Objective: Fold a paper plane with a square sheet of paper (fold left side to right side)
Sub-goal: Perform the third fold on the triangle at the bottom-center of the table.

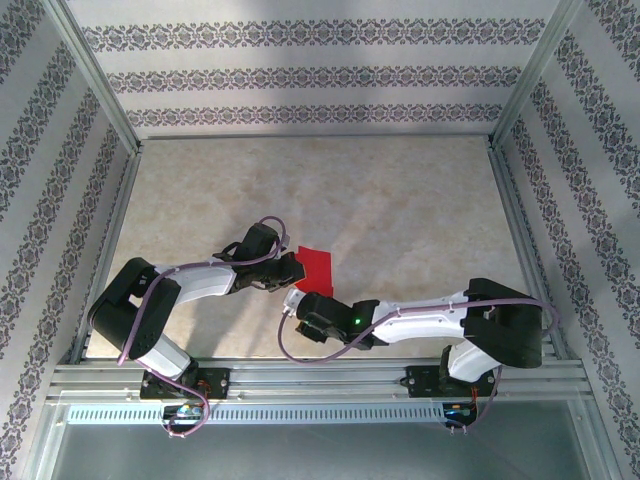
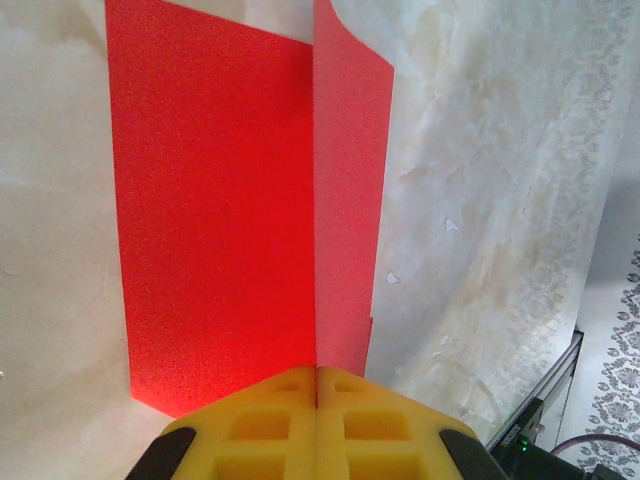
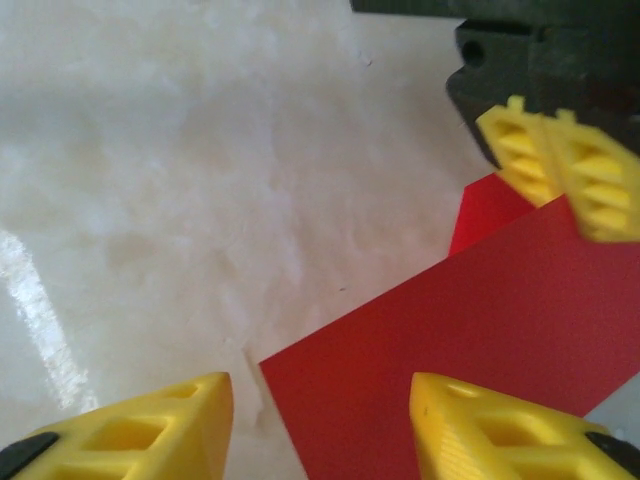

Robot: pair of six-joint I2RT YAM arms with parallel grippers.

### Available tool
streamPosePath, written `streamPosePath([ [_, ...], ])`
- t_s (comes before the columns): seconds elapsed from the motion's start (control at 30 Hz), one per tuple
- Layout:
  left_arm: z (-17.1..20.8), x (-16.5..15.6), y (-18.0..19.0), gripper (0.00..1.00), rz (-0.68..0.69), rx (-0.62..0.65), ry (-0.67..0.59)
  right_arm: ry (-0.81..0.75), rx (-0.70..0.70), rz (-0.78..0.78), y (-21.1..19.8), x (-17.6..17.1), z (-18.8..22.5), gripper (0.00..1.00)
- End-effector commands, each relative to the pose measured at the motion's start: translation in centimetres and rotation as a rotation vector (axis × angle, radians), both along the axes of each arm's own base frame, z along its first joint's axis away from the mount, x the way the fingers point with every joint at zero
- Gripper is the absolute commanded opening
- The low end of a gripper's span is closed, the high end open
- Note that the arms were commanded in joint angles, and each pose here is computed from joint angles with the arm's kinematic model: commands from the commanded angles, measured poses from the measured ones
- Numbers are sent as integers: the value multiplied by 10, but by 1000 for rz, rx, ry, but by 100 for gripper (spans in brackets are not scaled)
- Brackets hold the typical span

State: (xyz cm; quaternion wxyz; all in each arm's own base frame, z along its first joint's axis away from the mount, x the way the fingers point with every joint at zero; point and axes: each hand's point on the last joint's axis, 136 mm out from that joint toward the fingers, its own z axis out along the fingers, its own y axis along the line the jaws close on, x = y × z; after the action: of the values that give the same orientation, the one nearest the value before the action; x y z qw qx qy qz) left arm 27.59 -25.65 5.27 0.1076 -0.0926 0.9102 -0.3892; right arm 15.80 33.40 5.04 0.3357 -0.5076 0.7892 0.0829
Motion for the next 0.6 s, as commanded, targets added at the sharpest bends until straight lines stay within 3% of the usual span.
streamPosePath([
  [0.0, 2, 2, 3, 0, 13, -5, -5, -64, -14, -18, 4, 9, 7, 43],
  [0.43, -10, 2, 6, 1, 13, 27, 4, 18, 3, -44, -10, -2, 2, 2],
  [0.57, -13, 2, 6, 4, 8, 34, 8, 76, 21, -54, -14, -8, -1, 0],
])
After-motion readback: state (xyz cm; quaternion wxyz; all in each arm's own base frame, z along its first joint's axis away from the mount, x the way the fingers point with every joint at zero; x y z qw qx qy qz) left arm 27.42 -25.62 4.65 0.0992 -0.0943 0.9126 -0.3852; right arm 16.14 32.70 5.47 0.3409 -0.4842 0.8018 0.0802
